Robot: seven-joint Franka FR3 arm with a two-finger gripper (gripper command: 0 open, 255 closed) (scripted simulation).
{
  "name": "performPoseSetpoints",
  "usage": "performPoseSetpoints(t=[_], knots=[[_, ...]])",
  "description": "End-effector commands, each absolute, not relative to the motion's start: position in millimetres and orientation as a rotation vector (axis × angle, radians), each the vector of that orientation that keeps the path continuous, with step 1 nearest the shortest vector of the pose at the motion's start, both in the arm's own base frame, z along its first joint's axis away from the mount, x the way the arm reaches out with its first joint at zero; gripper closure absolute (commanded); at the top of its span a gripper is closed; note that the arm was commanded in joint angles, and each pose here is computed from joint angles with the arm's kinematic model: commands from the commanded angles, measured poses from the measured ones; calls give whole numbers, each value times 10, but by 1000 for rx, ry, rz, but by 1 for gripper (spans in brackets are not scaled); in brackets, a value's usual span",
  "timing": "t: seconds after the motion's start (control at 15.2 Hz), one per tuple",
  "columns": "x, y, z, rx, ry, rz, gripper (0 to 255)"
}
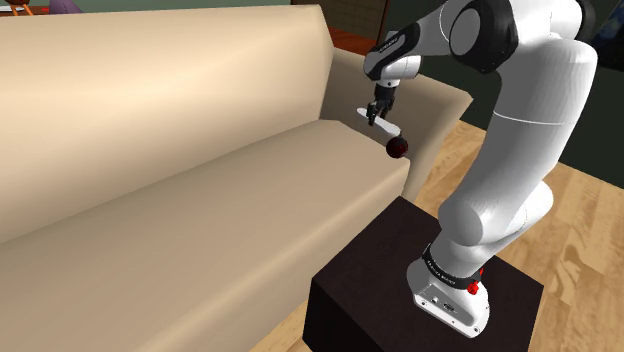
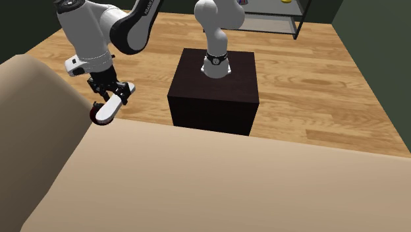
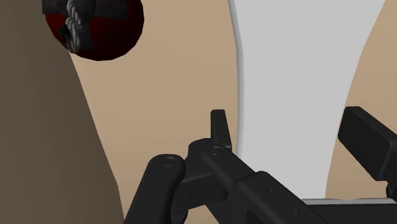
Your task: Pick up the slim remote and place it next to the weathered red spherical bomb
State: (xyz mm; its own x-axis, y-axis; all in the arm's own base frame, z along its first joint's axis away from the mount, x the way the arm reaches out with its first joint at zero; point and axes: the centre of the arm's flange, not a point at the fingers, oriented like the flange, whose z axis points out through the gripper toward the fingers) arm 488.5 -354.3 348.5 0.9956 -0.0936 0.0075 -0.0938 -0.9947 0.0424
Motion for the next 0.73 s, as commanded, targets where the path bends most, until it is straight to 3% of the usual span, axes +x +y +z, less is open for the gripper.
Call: performPoseSetpoints(t=[0.0,0.66], knots=[[4879,-3573,3388,3095,-143,9,255],[4879,-3573,2860,3095,-143,9,255]])
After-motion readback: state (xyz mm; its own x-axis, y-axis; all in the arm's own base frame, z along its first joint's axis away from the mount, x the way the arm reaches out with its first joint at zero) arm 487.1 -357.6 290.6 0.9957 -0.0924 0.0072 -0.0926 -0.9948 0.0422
